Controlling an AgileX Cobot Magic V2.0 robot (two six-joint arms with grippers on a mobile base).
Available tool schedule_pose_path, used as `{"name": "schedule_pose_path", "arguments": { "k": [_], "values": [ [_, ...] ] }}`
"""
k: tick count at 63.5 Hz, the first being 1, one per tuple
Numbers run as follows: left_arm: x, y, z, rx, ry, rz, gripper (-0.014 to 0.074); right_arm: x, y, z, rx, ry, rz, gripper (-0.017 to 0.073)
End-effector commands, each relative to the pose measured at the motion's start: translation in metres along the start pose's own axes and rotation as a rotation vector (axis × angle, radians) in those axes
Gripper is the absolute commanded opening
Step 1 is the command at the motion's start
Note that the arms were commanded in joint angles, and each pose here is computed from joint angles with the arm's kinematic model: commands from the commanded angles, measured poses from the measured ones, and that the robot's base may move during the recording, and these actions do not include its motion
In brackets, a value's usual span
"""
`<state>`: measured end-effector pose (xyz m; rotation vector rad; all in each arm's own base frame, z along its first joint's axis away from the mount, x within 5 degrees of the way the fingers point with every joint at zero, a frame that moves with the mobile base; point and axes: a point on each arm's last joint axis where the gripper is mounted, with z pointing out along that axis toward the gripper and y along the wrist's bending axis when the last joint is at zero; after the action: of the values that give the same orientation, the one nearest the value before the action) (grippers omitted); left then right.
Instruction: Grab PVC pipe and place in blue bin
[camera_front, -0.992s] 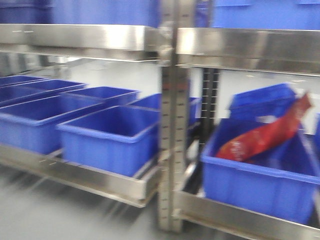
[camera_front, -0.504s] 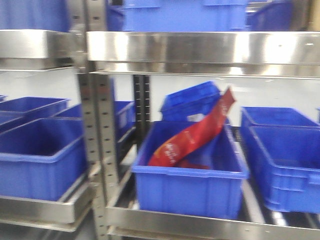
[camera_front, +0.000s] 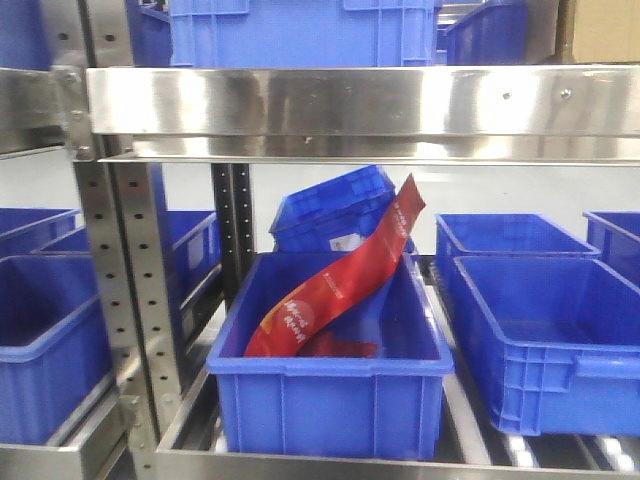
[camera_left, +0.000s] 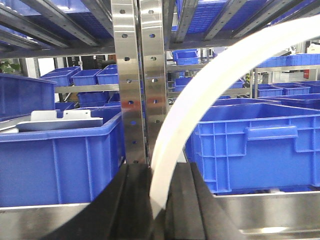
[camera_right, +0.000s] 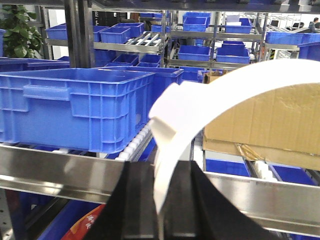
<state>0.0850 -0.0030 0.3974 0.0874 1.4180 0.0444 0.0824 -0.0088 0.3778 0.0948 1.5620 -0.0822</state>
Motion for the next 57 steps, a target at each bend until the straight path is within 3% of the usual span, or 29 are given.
{"name": "schedule_pose_path", "arguments": {
  "k": [1, 57],
  "values": [
    [-0.0038, 0.0001, 0.0001, 0.000, -0.033, -0.009, -0.0111, -0.0044, 0.0000, -0.0021, 0.002, -0.037, -0.005, -0.0162],
    [-0.0038, 0.0001, 0.0001, 0.000, -0.033, -0.009, -0.0111, -0.0044, 0.0000, -0.0021, 0.002, -0.037, -0.005, -0.0162]
  ]
}}
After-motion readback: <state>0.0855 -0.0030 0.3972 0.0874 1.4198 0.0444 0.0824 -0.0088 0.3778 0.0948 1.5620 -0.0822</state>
